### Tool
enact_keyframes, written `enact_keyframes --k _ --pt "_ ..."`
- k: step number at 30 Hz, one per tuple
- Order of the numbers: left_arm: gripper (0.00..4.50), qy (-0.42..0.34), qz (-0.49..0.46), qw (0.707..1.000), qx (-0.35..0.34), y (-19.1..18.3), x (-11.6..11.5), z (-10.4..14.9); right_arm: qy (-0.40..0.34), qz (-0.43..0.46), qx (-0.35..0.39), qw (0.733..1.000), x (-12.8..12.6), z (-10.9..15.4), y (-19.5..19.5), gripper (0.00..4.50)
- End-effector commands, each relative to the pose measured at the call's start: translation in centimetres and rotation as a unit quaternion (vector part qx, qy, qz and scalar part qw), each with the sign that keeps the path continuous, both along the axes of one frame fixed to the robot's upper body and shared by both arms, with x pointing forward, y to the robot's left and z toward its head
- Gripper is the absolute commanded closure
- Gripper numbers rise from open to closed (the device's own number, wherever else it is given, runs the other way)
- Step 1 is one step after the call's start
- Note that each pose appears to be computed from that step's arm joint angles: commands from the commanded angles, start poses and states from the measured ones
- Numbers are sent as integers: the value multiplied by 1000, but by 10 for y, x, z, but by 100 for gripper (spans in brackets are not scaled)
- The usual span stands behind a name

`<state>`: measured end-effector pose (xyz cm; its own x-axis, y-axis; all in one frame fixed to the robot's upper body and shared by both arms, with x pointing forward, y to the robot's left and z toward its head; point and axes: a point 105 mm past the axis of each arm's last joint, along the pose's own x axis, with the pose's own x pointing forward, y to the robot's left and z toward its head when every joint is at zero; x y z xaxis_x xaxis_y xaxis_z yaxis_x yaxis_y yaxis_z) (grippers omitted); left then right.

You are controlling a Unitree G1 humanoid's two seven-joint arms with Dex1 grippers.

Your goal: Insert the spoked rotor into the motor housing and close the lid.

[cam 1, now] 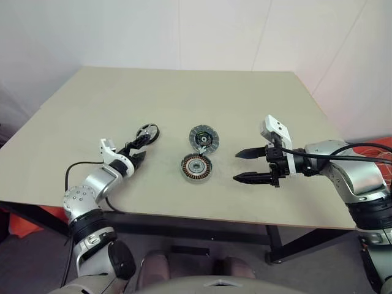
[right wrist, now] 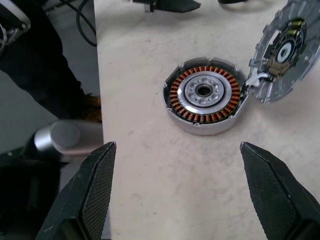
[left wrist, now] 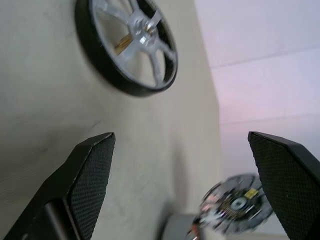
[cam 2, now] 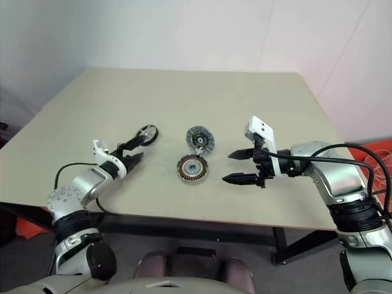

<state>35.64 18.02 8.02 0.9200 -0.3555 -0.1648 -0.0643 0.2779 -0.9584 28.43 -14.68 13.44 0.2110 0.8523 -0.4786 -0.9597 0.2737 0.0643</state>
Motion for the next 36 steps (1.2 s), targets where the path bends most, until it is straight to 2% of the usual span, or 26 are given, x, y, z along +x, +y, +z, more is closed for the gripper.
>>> enact_keyframes --k 1,11,18,21,24,29,36 --pt "0 -7 41 999 -30 8 11 10 -34 14 -13 999 2 9 -1 1" --pt "0 7 63 993 -97 -4 27 -1 -45 17 -18 999 2 7 -2 1" --pt "0 15 82 991 -101 -5 39 -13 -49 16 -16 999 4 8 0 1" --pt "0 -2 85 989 -118 -6 44 -8 -50 15 -17 999 4 7 0 1" --pt "55 -10 84 989 -124 -8 47 -4 -52 13 -16 998 5 7 0 0" --pt "225 10 107 986 -126 -1 48 -14 -54 10 -15 998 6 8 0 0" --pt "447 10 106 986 -126 -1 51 -13 -58 5 -14 998 7 7 0 0"
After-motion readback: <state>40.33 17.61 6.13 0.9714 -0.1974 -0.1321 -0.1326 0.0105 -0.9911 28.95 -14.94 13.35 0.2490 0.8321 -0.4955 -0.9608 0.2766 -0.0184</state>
